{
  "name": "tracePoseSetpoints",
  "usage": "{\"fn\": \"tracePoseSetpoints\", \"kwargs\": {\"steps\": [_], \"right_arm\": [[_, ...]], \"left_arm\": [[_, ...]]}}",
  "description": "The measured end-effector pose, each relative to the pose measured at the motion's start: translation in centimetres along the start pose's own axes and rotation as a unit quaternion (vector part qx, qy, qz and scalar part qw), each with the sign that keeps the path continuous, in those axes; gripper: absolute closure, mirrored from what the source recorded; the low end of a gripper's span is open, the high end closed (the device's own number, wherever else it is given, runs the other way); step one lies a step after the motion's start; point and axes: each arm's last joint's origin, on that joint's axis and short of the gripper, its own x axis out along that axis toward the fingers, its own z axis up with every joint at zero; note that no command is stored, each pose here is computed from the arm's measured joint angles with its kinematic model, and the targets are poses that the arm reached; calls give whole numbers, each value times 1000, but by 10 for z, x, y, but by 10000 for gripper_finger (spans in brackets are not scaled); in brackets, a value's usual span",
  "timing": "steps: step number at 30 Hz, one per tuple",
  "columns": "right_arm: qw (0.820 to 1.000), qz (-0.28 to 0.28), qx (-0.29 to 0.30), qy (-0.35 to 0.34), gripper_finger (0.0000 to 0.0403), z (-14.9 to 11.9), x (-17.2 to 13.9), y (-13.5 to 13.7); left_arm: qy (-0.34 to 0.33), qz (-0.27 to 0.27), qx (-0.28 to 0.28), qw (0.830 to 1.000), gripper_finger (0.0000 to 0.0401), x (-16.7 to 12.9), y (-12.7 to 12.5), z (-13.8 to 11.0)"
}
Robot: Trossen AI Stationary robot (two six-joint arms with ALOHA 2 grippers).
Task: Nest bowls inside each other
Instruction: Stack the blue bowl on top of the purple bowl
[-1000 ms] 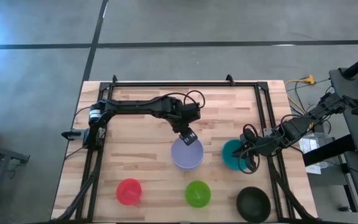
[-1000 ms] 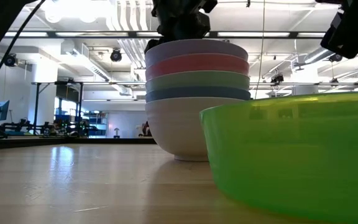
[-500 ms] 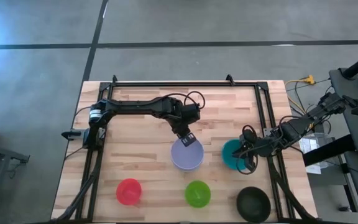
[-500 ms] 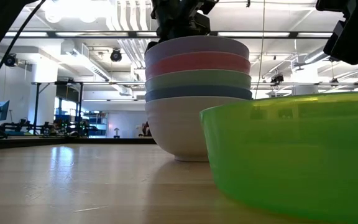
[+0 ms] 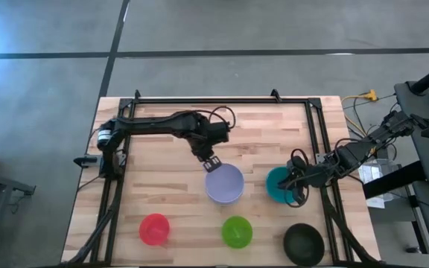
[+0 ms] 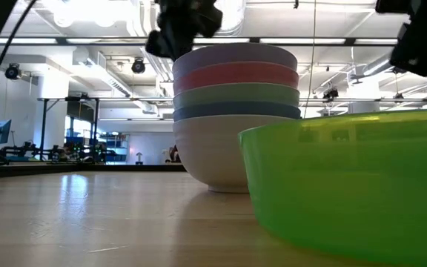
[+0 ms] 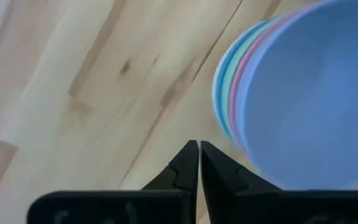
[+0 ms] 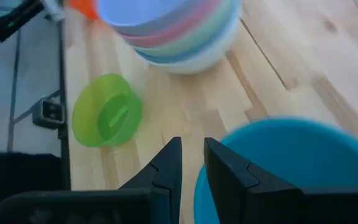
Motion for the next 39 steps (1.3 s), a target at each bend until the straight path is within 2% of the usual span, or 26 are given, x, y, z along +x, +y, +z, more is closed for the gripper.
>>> {"fn": "tracePoseSetpoints", "kwargs": {"steps": [3, 6, 9, 13, 17, 22, 24, 25, 27, 29, 31, 34, 36, 37, 38, 39], "right_arm": [[995, -53, 71, 36, 339, -8, -3, -11], [980, -132, 134, 68, 339, -19, -11, -27], [969, -163, 180, 49, 339, -23, -22, -36], [957, -169, 232, 32, 337, -24, -33, -44], [951, -176, 253, 23, 316, -22, -32, -46], [934, -196, 291, 61, 276, -20, -20, -45], [936, -181, 296, 61, 260, -17, -16, -39], [942, -156, 293, 51, 253, -12, -14, -33], [955, -97, 279, -9, 244, 3, -11, -19], [959, -59, 256, -108, 237, 17, -10, -9], [940, -41, 244, -234, 232, 32, -12, 0], [880, -60, 266, -389, 230, 50, -20, 4], [849, -81, 267, -449, 232, 59, -27, 2], [844, -84, 258, -462, 234, 64, -30, 2], [847, -70, 245, -466, 237, 69, -34, 3], [860, -42, 217, -459, 240, 75, -37, 4]], "left_arm": [[-12, 1, 32, 999, 400, -15, -1, -17], [-36, 24, 52, 998, 400, -27, 2, -41], [-61, 26, 26, 997, 400, -29, 9, -64], [-114, -38, -16, 993, 400, -32, 18, -92], [-176, -107, -43, 977, 400, -25, 29, -116], [-250, -218, -60, 941, 400, -13, 43, -139], [-275, -256, -62, 925, 400, -7, 49, -147], [-288, -269, -64, 917, 400, -3, 52, -151], [-312, -298, -71, 900, 400, 2, 57, -157], [-339, -325, -69, 880, 400, 6, 60, -162], [-362, -348, -66, 862, 400, 8, 63, -165], [-391, -372, -62, 840, 400, 7, 64, -167], [-404, -384, -60, 828, 400, 5, 64, -167], [-405, -385, -60, 827, 400, 5, 64, -167], [-405, -385, -59, 828, 400, 7, 65, -168], [-405, -385, -59, 827, 400, 7, 65, -168]]}}
